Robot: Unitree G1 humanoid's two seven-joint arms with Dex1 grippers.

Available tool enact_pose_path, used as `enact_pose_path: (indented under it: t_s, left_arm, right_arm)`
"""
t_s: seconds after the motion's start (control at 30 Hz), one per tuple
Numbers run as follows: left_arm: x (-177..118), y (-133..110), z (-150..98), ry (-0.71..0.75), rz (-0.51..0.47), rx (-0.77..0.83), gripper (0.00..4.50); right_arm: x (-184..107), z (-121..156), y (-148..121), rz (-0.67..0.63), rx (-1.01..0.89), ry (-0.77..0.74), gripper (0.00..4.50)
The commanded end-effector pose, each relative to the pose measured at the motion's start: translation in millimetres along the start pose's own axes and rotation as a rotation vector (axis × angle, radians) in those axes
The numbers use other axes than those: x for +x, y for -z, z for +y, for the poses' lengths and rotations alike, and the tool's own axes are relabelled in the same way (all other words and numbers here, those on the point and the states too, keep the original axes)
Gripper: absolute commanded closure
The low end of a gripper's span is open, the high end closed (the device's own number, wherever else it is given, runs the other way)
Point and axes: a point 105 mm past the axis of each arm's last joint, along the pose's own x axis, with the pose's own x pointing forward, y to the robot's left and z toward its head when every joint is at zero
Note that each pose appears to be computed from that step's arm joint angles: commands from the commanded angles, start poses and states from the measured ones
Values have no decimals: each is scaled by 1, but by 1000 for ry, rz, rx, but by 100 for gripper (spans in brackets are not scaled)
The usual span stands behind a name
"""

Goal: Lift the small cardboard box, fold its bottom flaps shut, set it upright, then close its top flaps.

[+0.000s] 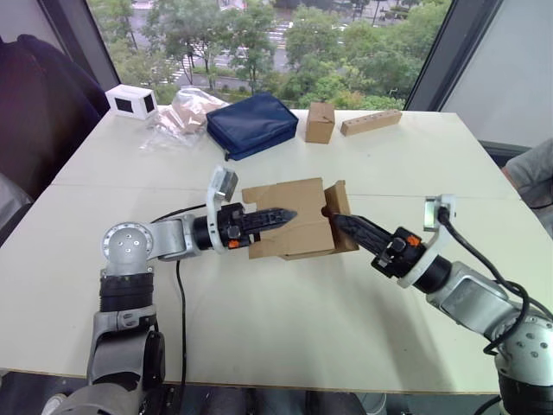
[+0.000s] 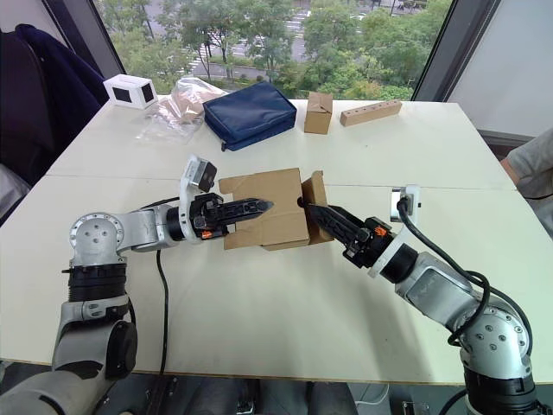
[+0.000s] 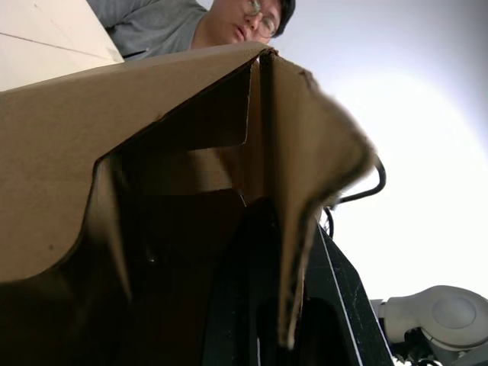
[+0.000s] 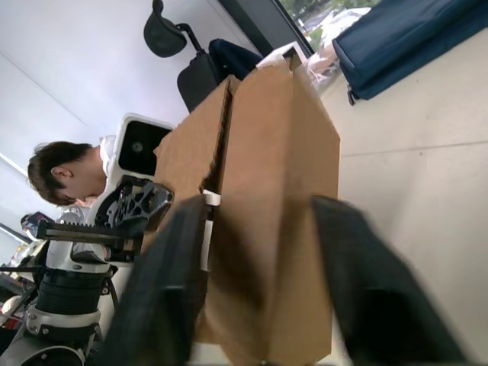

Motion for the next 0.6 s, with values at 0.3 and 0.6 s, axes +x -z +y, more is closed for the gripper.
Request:
enact_pose_path:
  t_s: [0.3,0.6]
  left_arm:
    - [3,-3,-8,38,-10,35,450]
    - [4,-4,-10,43,-8,37,450]
  right_arm:
    - [-6,11,-13,-54,17,-52,207]
    - [-8,8,-16,-59,32,-41,207]
